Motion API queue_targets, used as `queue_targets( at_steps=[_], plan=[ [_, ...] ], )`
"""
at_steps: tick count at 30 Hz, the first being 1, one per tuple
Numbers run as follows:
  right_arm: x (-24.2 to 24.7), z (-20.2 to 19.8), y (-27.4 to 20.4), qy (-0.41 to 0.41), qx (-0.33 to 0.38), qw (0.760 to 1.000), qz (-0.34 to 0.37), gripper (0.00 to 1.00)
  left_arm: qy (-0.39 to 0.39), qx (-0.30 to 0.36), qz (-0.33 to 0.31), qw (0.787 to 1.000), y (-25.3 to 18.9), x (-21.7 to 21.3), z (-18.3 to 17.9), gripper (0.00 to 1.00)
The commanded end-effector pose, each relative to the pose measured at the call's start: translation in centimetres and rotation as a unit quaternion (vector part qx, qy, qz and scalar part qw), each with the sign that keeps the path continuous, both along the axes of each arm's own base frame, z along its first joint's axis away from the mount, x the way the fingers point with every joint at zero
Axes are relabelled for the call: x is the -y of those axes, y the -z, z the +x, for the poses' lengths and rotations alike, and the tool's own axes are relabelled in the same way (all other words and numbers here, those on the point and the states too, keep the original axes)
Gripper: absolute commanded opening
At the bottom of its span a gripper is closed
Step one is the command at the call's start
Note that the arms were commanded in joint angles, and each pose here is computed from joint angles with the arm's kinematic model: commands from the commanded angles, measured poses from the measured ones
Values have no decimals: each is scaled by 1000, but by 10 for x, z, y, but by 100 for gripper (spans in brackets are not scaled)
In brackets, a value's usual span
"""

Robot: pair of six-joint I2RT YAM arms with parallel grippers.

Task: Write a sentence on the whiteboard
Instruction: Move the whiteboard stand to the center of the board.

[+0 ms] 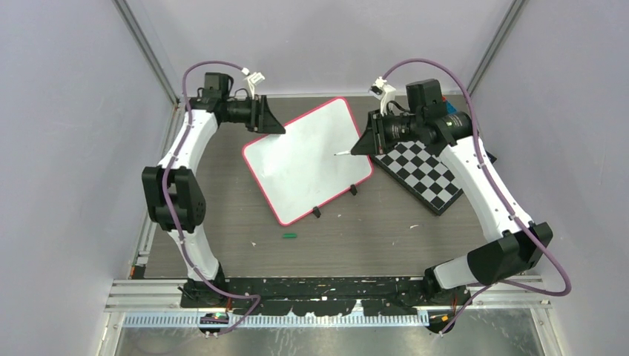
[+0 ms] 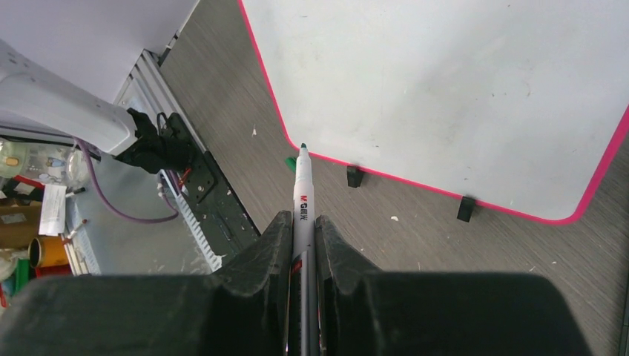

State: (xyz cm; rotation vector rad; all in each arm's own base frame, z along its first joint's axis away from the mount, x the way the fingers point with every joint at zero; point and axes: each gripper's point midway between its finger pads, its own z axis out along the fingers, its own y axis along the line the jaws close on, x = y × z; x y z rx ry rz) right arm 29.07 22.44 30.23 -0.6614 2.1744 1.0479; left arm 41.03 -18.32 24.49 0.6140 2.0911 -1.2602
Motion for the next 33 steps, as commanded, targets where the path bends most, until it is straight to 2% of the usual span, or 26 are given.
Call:
queue_targets(
  at_steps=[1,10,17,23,25,27,29,33],
  plan=[
    [4,-18,-12,-17,22,1000,5,0,82,36,-40,995,-26,33,-15,48],
    [5,-24,-9,-15,7,1000,6,0,157,27,-4,987,-5,71,-37,8],
    [3,-26,-3,-16,-8,1000,12,0,196,10,3,980,8,96,-52,0],
    [0,-24,-4,-6,-8,1000,16,0,168,-17,23,985,19,118,-45,0],
    [-2,-19,-4,5,1,1000,12,0,148,-22,22,988,14,120,-40,3],
    [-6,-15,-6,13,15,1000,8,0,134,-8,25,991,3,118,-37,15],
    [-11,-11,-8,20,26,999,4,0,124,1,22,992,-11,113,-39,33],
    [-25,-6,-14,25,52,998,0,0,94,8,15,995,-38,93,-45,48]
  ],
)
